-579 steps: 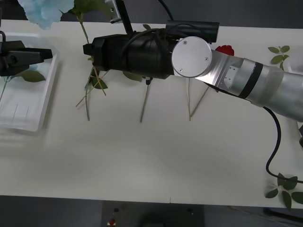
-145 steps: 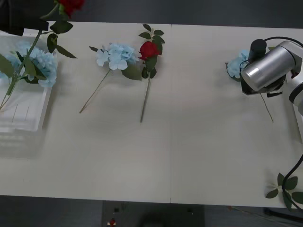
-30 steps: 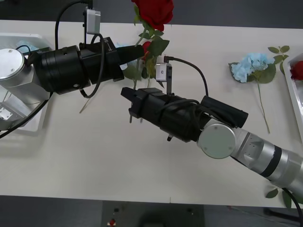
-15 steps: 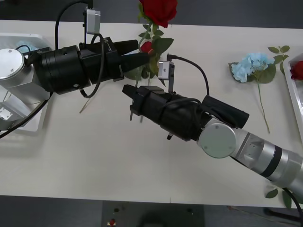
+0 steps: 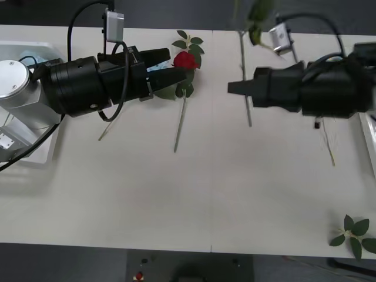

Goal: Put the red flowers into the right box and the blue flowers into the left box

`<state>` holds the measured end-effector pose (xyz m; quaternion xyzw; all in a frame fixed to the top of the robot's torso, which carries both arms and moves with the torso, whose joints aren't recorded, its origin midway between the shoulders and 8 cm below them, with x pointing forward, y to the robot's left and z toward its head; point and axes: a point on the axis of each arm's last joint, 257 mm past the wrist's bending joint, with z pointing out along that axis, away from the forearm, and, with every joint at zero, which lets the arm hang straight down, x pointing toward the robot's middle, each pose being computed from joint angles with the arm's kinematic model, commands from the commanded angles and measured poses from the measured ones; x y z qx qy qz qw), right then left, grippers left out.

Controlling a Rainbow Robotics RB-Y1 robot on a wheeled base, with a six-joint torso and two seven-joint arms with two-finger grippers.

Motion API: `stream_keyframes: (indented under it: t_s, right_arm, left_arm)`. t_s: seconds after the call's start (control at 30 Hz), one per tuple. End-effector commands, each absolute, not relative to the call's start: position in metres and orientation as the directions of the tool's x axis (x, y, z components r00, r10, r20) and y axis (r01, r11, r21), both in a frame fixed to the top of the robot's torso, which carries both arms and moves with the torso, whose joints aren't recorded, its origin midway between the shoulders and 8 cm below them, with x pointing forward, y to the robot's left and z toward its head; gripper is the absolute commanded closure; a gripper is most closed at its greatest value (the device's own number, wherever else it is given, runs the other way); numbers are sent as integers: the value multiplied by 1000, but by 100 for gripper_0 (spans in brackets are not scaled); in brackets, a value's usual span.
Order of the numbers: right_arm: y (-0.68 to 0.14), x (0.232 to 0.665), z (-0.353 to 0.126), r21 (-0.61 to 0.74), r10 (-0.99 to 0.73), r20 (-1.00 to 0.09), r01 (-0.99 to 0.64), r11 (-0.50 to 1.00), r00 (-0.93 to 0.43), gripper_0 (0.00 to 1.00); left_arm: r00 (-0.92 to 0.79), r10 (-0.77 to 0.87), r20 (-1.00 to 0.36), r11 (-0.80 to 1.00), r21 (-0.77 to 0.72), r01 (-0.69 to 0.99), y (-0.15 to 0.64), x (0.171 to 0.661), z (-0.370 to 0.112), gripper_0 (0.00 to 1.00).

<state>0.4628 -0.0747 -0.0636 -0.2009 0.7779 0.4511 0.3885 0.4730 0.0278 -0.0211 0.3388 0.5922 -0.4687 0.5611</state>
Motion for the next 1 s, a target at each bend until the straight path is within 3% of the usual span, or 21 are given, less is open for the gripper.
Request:
stream_keyframes:
  t_s: [0.03,0.37,0.63,0.87,1.0]
  right_arm:
    - [-132,480,-41,554,40,-757,-608,569,-652,100]
    - [-321,475,-35,537,31,-577,-350,767,-816,100]
    - [-458,440,-44,509,193,-425,-57,859,-885,100]
    - [-552,407,-64,332,284,-355,164,929,-891,100]
    - [-577,402,-80,258,315,-343,233,937,-885,100]
  left_arm:
    - [-88,-93,-992,353,-115,929,47,472,-11,0]
    - [-69,42,-997,429,-44,902,103,484,-15,0]
    - [-104,182,-978,500,1,866,178,505,-31,0]
    - [-120,456,-882,553,175,815,261,534,-67,1]
    - [-152,585,-796,557,259,789,293,543,-86,8]
